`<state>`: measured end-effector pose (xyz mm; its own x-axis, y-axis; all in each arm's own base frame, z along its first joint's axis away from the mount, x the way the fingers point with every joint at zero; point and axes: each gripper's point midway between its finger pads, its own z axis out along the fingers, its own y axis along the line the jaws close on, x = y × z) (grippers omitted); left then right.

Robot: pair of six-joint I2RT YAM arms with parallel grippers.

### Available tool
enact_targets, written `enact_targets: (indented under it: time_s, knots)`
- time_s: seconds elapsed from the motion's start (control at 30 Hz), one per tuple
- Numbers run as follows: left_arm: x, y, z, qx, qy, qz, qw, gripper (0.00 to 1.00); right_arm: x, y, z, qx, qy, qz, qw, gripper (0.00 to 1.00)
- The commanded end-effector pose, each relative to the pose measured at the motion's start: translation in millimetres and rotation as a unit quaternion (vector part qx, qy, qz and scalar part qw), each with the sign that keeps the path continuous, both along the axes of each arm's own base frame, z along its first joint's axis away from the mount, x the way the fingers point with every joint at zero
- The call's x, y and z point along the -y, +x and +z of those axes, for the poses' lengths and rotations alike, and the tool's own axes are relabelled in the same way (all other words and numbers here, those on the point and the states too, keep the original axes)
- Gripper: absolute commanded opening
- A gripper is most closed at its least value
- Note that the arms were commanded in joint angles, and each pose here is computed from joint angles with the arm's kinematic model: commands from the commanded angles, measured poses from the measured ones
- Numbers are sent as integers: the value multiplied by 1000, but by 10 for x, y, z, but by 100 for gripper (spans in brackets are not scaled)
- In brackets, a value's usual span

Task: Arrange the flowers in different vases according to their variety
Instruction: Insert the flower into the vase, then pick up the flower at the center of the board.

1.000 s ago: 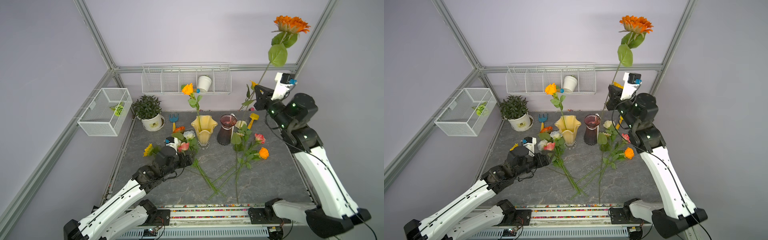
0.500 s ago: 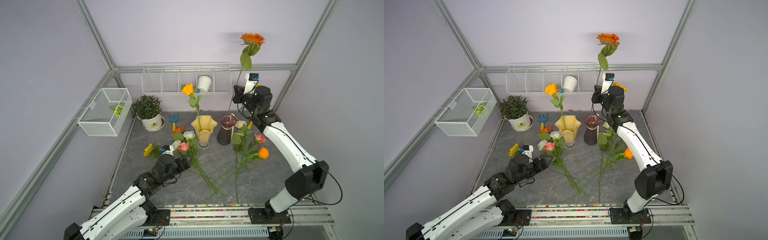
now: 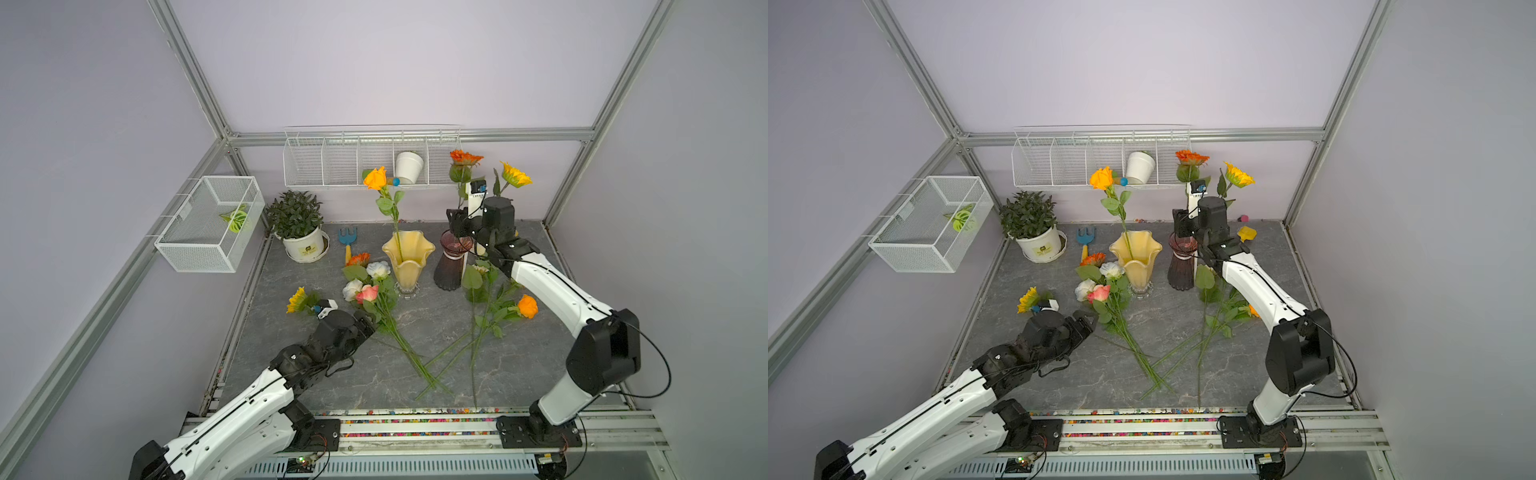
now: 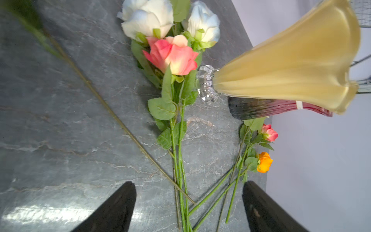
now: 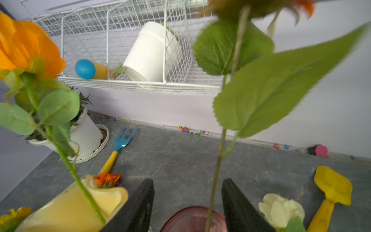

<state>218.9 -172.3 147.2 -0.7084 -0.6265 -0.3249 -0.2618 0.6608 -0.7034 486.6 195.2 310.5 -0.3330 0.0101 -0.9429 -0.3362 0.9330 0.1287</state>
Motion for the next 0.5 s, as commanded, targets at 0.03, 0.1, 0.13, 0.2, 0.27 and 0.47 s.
enact_targets:
  time_s: [0.03, 0.1, 0.13, 0.2, 0.27, 0.47]
  knots:
    - [-172, -94, -280, -61, 16, 51, 997, 87, -49, -452, 59, -17, -25, 42, 999, 60]
    - [-198, -106, -370, -78, 16, 66, 995, 86, -101, -643, 52, -24, -36, 67, 997, 59]
    - [-214, -111, -427, -89, 16, 74, 993, 86, -127, -751, 52, -28, -40, 79, 996, 58]
    - [-261, -104, -521, -112, 14, 93, 989, 85, -175, -942, 57, -33, -47, 102, 993, 57]
    - [-368, -101, -610, -140, 22, 128, 982, 83, -216, -1123, 36, -41, -47, 123, 990, 56]
    - [-703, 25, -578, -147, 63, 212, 964, 83, -272, -1430, -29, -61, -21, 162, 985, 51]
